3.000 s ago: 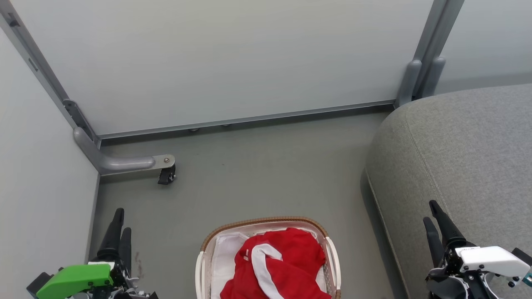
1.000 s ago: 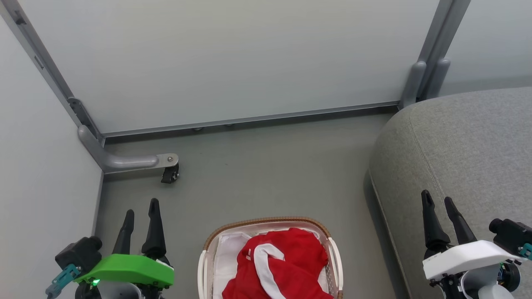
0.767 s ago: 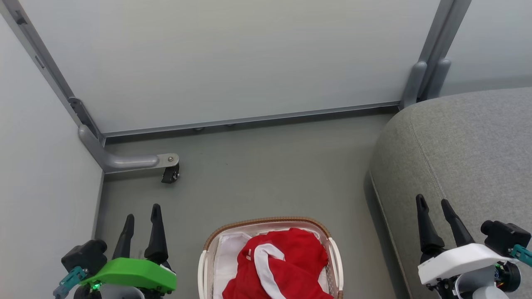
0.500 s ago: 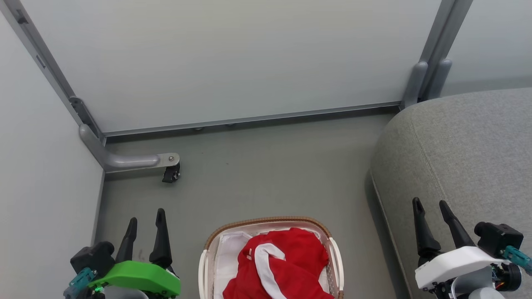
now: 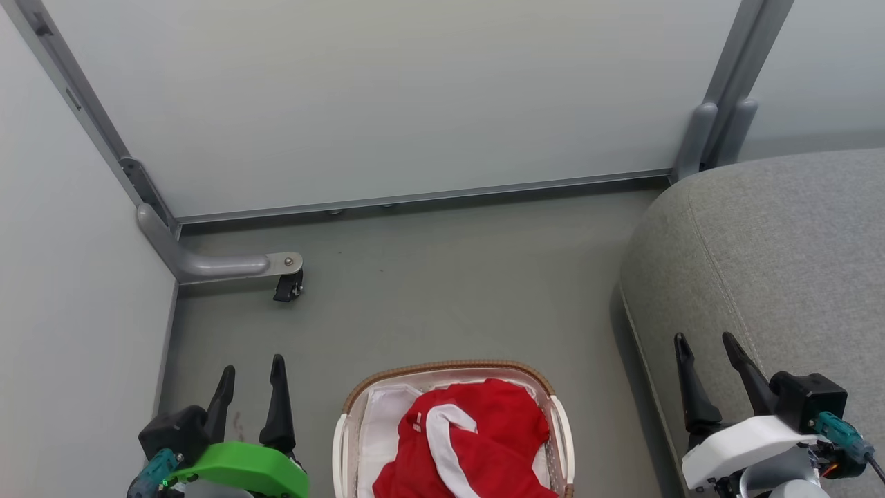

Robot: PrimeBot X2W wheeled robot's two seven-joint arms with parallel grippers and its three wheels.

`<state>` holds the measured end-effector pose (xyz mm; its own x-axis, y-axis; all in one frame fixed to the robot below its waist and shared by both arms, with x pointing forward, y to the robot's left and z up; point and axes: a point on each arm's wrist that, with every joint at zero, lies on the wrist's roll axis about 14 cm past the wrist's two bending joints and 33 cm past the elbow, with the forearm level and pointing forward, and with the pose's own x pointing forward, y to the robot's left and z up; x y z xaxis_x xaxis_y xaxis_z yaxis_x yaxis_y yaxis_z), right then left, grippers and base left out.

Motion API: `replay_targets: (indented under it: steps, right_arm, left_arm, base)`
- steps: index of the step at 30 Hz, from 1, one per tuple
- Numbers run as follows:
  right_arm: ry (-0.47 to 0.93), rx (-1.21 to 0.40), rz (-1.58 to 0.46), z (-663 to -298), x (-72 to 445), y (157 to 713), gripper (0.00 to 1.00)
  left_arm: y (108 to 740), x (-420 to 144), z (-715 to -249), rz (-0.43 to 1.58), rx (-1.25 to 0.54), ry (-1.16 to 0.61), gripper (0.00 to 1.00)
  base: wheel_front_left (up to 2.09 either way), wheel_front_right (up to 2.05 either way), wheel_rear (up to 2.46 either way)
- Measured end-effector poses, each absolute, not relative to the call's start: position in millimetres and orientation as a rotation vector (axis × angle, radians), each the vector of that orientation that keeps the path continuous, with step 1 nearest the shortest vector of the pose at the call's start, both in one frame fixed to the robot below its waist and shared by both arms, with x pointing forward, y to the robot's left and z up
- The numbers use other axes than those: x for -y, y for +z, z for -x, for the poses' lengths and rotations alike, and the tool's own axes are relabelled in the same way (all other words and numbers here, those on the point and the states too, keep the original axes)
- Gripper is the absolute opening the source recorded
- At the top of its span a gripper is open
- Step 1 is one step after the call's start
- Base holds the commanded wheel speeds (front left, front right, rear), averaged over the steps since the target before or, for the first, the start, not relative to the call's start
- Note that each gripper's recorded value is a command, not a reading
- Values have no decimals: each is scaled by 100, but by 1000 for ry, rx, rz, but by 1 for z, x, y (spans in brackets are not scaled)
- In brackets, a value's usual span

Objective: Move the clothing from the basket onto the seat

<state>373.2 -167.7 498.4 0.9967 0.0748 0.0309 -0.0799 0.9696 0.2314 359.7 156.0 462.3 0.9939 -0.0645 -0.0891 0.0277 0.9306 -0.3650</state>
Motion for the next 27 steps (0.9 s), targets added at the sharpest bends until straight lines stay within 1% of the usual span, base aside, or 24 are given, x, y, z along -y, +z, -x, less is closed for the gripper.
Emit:
replay_targets:
  steps: [12,27]
  right_arm:
    - [105,33,-134,-373,162,498,100]
    - [130,47,-31,-373,158,498,100]
  left_arm:
    - [461,-155,-358,291,-90,-59,100]
    - [448,-151,-353,207,-120,-81,100]
  base:
    - [0,0,0]
    - [0,0,0]
